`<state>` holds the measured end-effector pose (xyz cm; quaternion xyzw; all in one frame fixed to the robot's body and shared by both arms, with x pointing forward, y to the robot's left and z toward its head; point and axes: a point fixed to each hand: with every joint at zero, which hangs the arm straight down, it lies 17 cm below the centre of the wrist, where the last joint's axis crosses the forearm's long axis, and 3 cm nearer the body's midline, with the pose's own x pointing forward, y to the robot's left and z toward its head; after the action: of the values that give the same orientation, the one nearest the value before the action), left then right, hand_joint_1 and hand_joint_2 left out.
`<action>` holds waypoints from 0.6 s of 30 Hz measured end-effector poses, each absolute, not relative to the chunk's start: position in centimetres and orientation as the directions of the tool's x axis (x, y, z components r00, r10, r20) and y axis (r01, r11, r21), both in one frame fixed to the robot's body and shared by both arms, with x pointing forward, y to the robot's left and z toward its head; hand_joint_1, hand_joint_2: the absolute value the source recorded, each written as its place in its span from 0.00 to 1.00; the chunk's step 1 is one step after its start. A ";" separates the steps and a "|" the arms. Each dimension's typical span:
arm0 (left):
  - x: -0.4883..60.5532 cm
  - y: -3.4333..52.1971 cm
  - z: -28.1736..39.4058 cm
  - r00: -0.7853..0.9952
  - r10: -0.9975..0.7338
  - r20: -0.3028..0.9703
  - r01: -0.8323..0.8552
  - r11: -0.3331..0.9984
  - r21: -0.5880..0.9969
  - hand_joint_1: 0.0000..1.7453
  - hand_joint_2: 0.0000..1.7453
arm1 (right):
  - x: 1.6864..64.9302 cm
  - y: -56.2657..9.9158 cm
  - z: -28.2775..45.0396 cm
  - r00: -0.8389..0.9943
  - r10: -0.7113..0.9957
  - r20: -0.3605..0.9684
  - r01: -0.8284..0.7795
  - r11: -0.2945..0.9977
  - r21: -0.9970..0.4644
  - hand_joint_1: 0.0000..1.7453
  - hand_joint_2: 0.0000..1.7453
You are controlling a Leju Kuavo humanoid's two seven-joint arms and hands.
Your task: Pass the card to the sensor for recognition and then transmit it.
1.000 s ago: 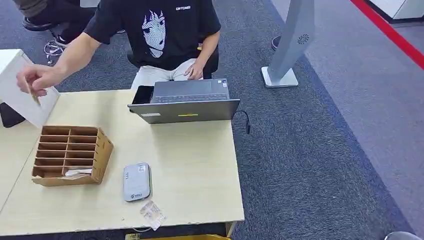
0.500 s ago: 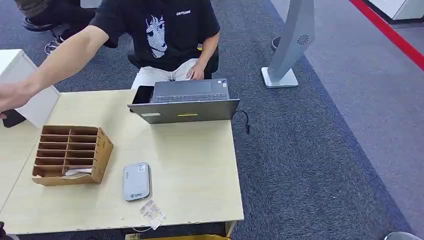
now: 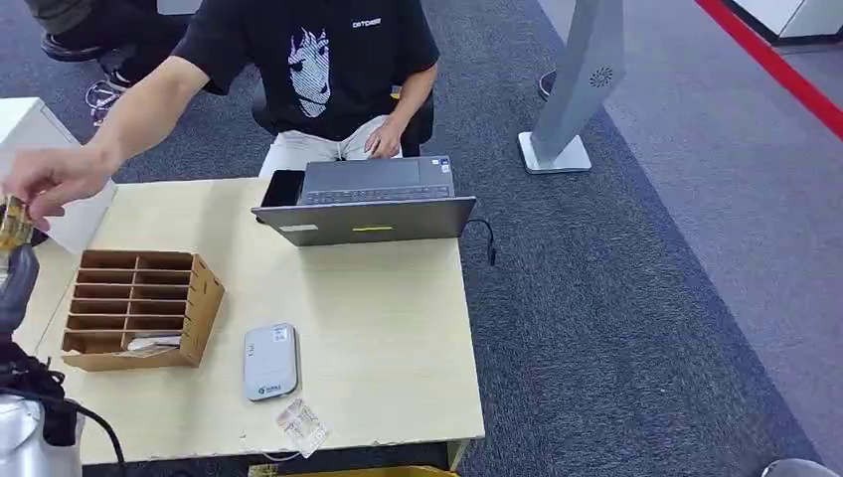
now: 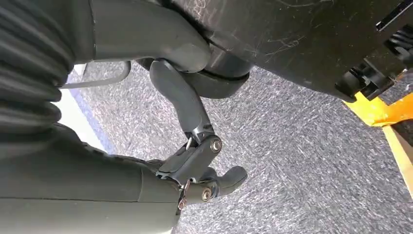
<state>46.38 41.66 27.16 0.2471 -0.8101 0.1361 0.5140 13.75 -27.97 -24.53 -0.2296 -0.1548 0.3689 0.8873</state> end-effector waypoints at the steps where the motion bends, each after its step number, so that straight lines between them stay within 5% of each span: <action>1: 46.5 41.4 27.0 -0.348 -0.254 0.902 -0.535 0.844 0.032 0.02 1.00 | 13.7 -28.0 -24.5 0.683 0.723 0.105 -0.581 0.625 -0.521 0.00 1.00; 2: 46.7 41.2 26.8 -0.346 -0.250 0.904 -0.530 0.847 0.031 1.00 1.00 | 13.7 -28.1 -24.5 0.687 0.719 0.105 -0.578 0.628 -0.521 0.00 1.00; 18: 46.3 41.7 26.8 -0.341 -0.297 0.892 -0.580 0.813 0.049 1.00 1.00 | 13.4 -28.3 -24.5 0.675 0.731 0.094 -0.584 0.609 -0.537 0.00 1.00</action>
<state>46.30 41.68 26.77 0.2716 -0.8068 0.1398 0.5057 13.37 -28.31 -24.49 -0.2391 -0.1542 0.3721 0.8835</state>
